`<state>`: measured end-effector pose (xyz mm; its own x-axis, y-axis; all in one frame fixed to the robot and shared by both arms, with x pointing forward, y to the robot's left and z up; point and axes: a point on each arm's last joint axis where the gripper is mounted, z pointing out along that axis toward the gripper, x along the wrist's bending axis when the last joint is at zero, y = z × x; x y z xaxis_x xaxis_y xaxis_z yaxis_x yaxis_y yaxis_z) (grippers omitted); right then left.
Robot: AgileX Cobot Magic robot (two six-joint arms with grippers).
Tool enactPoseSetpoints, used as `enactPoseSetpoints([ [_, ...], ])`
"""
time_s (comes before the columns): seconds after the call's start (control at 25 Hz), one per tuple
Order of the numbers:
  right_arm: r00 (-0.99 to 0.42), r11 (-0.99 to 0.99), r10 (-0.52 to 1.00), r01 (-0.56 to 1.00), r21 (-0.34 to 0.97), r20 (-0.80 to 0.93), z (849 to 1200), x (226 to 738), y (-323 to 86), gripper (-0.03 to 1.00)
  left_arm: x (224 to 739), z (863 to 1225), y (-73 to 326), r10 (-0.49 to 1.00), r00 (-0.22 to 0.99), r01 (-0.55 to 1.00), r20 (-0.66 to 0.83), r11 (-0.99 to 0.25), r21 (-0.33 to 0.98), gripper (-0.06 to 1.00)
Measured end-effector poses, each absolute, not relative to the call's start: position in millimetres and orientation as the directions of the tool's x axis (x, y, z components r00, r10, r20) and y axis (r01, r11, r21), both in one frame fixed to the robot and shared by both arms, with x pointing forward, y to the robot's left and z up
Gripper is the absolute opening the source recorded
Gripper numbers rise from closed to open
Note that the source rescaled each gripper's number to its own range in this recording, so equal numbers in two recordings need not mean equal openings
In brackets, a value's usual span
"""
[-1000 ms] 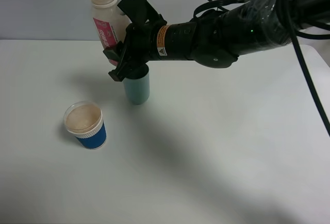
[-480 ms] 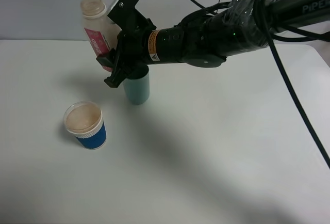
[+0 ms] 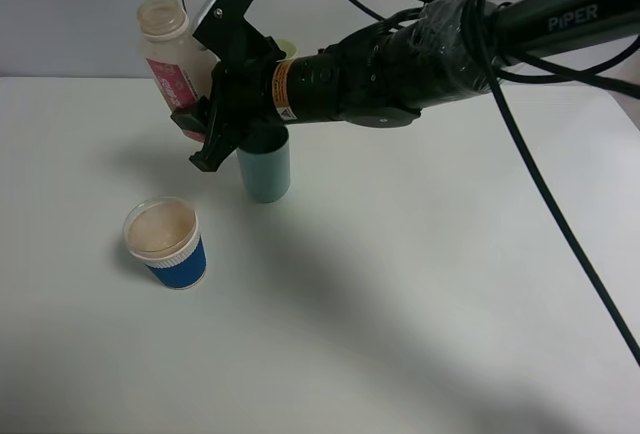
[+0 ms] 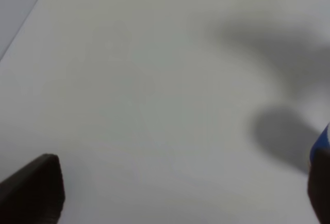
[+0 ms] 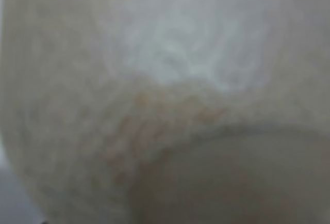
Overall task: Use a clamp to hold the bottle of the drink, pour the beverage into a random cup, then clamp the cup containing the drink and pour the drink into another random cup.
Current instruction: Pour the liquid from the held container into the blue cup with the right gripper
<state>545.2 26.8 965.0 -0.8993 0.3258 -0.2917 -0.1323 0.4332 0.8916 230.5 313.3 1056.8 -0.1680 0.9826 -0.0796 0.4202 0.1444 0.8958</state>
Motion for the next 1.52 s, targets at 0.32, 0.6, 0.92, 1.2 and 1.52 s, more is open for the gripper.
enactPoseSetpoints([
  [0.32,-0.910,0.443,0.304,-0.126,0.888,-0.281,953,546,29,0.01,230,1057,313,0.983,-0.168,0.420,-0.080,0.144,0.896,0.88],
  [0.6,-0.926,0.459,0.239,-0.157,0.874,-0.292,941,541,42,0.01,230,1057,313,0.983,-0.168,0.420,-0.080,0.144,0.896,0.88],
  [0.92,-0.926,0.465,0.205,-0.193,0.864,-0.317,940,540,48,0.01,230,1057,313,0.983,-0.168,0.420,-0.080,0.144,0.896,0.88],
  [1.2,-0.918,0.508,0.161,-0.238,0.828,-0.363,936,540,47,0.01,230,1057,313,0.983,-0.168,0.420,-0.080,0.144,0.896,0.88],
  [1.52,-0.905,0.543,0.060,-0.324,0.775,-0.421,932,536,46,0.01,230,1057,313,0.983,-0.168,0.420,-0.080,0.144,0.896,0.88],
])
